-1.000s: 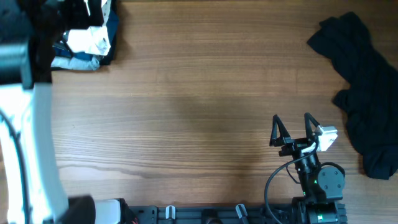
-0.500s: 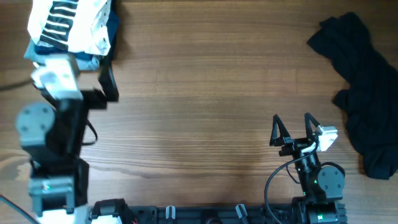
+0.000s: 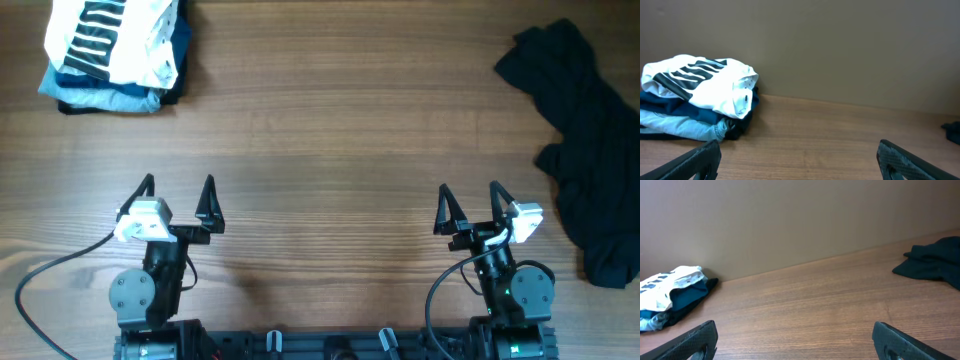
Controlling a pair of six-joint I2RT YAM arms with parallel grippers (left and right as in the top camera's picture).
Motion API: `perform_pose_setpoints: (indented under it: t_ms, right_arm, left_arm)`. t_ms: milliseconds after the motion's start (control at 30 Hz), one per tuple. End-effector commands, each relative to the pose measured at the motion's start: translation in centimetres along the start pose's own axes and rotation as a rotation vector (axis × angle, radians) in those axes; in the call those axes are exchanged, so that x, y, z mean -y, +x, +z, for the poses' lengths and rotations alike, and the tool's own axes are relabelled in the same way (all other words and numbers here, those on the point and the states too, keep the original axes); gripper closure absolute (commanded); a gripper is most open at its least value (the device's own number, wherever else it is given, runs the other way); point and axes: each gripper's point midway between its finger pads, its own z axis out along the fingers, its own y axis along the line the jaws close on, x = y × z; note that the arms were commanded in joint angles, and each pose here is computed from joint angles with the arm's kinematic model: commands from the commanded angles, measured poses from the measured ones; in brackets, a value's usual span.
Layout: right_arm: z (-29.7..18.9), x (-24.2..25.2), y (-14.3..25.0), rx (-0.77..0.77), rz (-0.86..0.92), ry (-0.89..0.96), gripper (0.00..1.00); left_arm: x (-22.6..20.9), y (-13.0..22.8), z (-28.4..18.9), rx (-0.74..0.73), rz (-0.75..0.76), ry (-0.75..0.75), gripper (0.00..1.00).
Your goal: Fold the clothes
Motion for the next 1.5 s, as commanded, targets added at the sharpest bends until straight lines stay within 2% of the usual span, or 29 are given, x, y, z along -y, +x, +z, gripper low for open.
perform_pose_setpoints:
  t_ms: [0, 267, 600, 1467]
  right_arm:
    - [0.0, 0.1, -0.2, 0.012, -0.019, 0.008, 0.0]
    - [0.0, 0.1, -0.2, 0.012, -0.019, 0.008, 0.0]
    - [0.0, 0.1, -0.2, 0.012, -0.019, 0.008, 0.0]
    - [0.0, 0.1, -0.2, 0.012, -0.019, 0.008, 0.0]
  left_arm:
    - [-0.2, 0.6, -0.4, 0.039, -0.019, -0.008, 0.0]
    - [-0.1, 1.0, -0.8, 0.079, -0.014, 0.008, 0.0]
    - [-0.6, 5.3, -0.9, -0.093, -0.037, -0.016, 0.0]
    - [-0.4, 5.3, -0.8, -0.094, -0.037, -0.008, 0.0]
